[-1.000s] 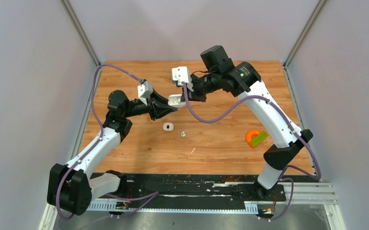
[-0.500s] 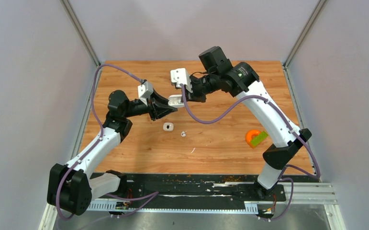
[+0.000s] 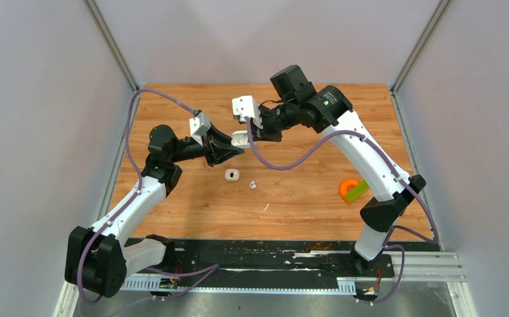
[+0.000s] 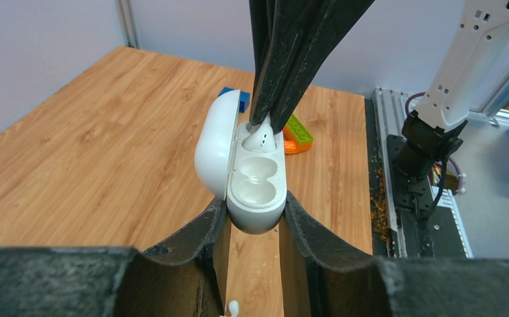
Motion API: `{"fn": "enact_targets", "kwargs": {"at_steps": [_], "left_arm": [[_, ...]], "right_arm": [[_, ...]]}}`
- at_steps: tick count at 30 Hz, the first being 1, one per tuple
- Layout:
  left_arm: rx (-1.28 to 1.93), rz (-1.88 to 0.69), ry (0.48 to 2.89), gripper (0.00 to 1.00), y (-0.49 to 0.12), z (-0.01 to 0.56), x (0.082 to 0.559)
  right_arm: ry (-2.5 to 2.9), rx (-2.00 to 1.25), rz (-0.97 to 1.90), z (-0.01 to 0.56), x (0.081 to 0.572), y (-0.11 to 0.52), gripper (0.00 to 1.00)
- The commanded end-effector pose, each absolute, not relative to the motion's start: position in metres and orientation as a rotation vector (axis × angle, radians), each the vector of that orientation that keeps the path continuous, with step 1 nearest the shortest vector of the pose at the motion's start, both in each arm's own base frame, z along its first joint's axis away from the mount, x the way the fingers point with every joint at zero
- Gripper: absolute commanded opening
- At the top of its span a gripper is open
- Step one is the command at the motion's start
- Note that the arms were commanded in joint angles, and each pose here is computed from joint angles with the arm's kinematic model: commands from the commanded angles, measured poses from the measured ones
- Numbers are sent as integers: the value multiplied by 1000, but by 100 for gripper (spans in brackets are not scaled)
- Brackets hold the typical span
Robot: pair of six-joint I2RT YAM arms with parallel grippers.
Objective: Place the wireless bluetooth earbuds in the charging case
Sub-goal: Place the earbud in the charging case, then pick up the earbud from the center of the board.
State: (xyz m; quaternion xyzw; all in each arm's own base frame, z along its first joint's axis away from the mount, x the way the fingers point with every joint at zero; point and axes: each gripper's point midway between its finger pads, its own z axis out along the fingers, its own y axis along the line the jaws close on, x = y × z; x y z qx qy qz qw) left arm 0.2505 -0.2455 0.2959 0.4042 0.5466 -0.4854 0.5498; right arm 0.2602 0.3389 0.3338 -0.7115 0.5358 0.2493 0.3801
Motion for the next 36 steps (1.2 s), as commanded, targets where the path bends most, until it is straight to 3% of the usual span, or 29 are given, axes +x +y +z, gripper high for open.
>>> {"fn": "enact_targets", "kwargs": {"at_steps": [1, 8, 16, 20, 25, 31, 36], "left_arm": [[968, -1114, 1222, 0, -245, 309, 245], [961, -1100, 1248, 0, -244, 304, 249], [932, -1083, 1283, 0, -243, 300, 261], [883, -1074, 1302, 0, -238, 307, 269], [804, -1054, 1319, 0, -226, 319, 281], [758, -1016, 1331, 0, -213, 325, 287], [735, -986, 1332, 0, -203, 330, 288]], "right_arm": [[1340, -1812, 632, 341, 259, 343, 4], [1262, -1764, 633, 383, 244, 335, 26], [1206, -1720, 557, 410, 225, 305, 27], [1333, -1598, 516, 377, 255, 280, 26], [1607, -1532, 560, 293, 281, 254, 23], [1669, -1749, 699, 205, 263, 262, 14], [1595, -1908, 622, 162, 283, 276, 13]]}}
